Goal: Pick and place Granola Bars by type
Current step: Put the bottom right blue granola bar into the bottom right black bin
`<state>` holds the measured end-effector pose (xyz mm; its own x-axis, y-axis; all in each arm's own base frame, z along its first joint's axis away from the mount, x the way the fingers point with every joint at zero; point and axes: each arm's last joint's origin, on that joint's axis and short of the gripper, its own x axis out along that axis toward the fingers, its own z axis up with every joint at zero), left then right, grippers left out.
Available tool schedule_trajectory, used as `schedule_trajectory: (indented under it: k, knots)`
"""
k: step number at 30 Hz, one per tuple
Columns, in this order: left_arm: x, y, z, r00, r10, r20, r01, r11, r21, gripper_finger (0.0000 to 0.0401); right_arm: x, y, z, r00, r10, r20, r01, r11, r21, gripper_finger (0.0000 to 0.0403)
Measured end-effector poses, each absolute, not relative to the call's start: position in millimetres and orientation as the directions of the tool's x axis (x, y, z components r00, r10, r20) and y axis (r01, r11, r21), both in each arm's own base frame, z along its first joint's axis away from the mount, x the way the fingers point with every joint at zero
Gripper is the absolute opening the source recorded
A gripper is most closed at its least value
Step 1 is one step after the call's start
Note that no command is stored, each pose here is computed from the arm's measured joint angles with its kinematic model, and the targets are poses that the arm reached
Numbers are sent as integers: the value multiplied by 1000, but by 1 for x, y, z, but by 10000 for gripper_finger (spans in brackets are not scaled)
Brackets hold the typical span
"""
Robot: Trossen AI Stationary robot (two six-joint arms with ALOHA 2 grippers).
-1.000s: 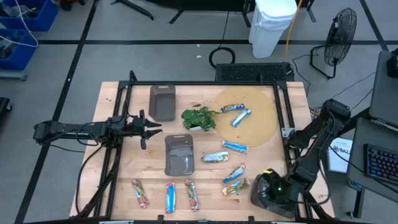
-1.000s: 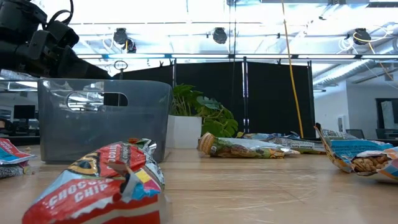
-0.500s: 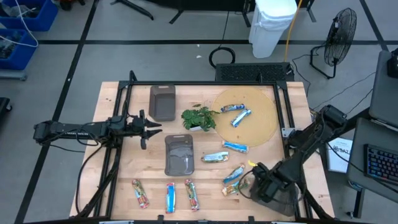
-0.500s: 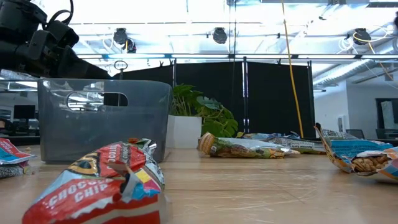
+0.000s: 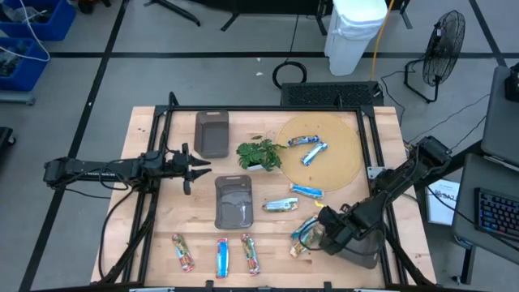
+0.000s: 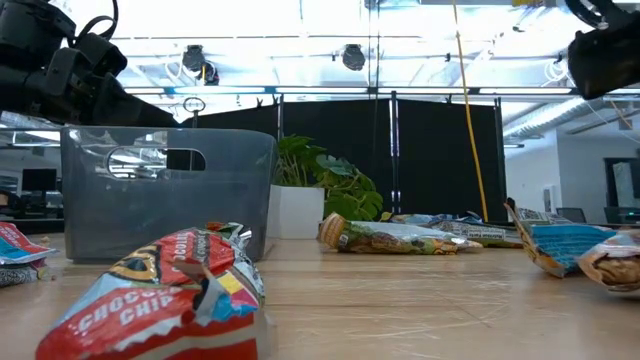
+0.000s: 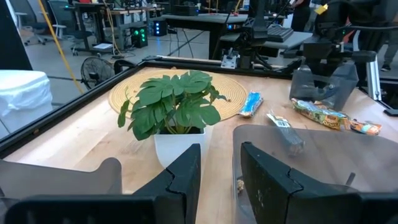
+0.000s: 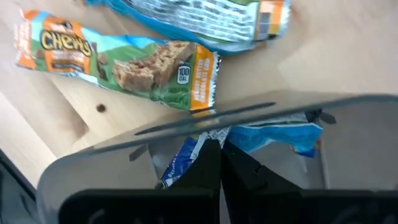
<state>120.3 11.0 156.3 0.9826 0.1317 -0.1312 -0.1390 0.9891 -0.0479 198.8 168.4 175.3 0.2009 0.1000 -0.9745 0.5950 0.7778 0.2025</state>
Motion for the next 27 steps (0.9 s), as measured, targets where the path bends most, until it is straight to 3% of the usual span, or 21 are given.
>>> schedule_trajectory:
  k: [27]
  knots:
    - [120,11,156,983,131,-131,-139,989,-49,118,202,170,176,207,152,-966,621,743,250,12]
